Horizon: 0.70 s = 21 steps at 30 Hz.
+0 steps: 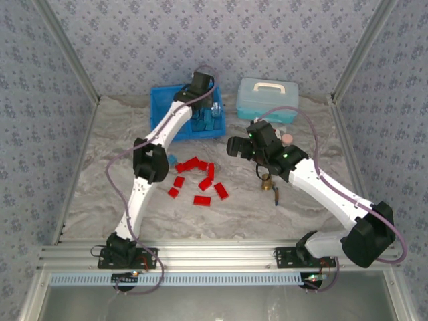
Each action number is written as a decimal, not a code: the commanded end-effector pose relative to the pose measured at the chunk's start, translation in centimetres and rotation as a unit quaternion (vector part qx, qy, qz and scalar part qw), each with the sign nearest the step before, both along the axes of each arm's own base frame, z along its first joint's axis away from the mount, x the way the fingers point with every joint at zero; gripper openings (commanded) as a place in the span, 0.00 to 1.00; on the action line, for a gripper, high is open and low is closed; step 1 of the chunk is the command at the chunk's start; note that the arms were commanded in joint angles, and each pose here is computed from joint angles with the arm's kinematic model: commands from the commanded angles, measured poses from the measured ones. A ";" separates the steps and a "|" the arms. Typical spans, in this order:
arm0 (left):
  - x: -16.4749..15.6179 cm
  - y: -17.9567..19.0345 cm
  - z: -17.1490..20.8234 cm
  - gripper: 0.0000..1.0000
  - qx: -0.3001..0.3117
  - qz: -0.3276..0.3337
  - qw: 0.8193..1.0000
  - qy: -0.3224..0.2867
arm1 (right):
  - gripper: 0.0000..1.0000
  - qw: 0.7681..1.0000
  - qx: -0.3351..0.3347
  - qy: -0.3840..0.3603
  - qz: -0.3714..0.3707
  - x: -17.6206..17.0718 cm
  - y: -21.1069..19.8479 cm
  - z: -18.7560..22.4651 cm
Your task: Sort the legos into containers by color
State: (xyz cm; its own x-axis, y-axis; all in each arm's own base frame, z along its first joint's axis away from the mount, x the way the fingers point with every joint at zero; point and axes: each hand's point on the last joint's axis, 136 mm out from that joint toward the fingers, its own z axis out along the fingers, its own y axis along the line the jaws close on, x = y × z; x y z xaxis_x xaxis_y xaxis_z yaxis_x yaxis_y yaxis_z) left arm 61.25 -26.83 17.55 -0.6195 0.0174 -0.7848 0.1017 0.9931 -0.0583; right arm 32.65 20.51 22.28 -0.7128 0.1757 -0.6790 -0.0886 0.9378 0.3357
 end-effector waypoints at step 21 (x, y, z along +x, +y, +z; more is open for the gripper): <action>-23.9 13.7 -2.4 0.58 -0.071 0.173 0.974 0.124 | 1.00 1.000 0.013 0.003 0.012 -0.6 0.6 0.0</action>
